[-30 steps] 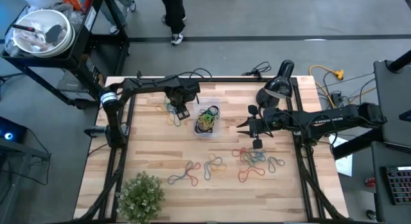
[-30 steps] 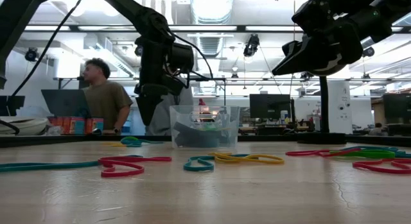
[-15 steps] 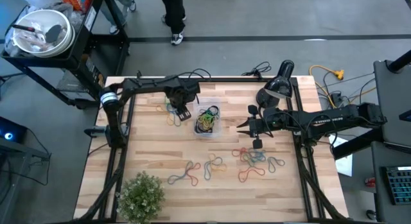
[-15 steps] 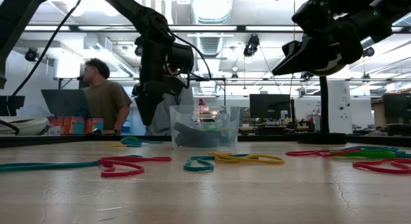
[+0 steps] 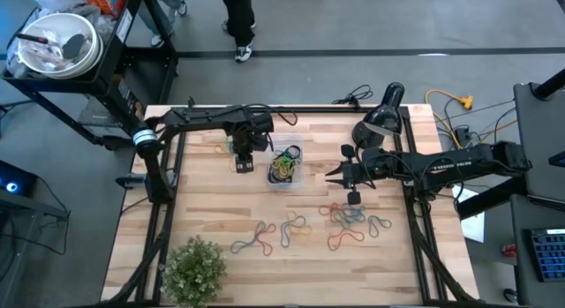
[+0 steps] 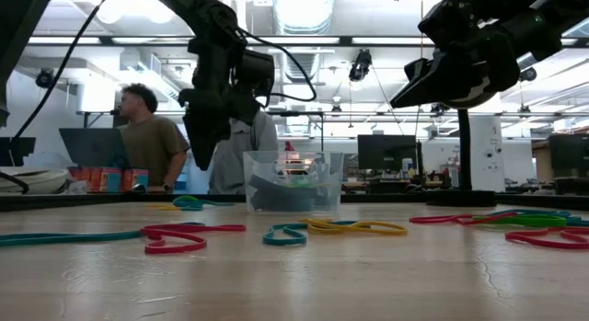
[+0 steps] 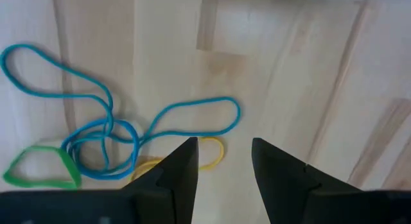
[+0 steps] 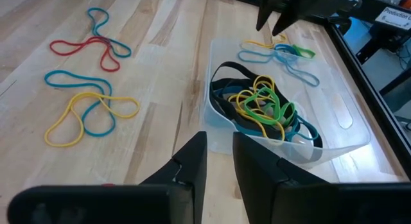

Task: Pick and place rubber bands into bin
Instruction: Put the blue rubber band into the transparent bin

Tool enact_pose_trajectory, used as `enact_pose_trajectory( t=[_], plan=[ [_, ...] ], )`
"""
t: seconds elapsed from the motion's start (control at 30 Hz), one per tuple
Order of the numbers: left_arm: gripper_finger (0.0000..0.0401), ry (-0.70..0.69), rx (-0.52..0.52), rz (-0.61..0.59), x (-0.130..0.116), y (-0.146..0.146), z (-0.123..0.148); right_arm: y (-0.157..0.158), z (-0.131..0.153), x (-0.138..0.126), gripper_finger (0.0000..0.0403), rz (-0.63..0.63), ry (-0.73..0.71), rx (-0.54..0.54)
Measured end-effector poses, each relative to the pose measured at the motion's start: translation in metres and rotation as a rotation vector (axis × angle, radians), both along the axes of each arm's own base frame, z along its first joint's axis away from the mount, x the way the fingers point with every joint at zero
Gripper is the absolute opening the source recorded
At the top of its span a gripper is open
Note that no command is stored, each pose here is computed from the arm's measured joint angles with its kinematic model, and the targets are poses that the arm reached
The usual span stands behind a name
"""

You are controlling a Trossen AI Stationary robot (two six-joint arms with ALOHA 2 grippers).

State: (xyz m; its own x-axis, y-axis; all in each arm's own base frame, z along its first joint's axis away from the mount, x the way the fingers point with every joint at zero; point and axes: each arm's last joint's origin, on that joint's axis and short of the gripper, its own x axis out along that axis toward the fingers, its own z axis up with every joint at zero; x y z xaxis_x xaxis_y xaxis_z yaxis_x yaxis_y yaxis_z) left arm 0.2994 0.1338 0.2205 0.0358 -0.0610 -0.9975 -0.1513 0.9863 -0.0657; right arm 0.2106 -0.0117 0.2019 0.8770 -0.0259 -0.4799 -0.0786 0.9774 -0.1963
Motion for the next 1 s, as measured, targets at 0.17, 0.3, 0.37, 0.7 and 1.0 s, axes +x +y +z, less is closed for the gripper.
enact_pose_trajectory(
  t=[0.17,0.3,0.37,0.7,1.0],
  plan=[
    [0.013,-0.028,0.031,0.015,0.009,0.006,-0.01,0.0,0.0,0.0,0.0068,0.0,0.001,0.0],
    [0.013,-0.02,0.041,0.045,0.01,0.011,-0.015,0.0,-0.002,-0.001,0.0068,0.0,0.023,0.002],
    [0.013,-0.009,0.057,0.051,0.009,0.013,-0.016,0.0,-0.002,-0.001,0.0068,-0.002,0.024,0.004],
    [0.013,0.019,0.187,0.181,0.003,0.031,-0.017,0.0,-0.002,-0.001,0.0068,-0.002,0.024,0.005],
    [0.013,0.092,0.171,0.261,-0.014,0.035,-0.04,0.0,-0.002,-0.001,0.0068,-0.001,0.024,0.004]
  ],
)
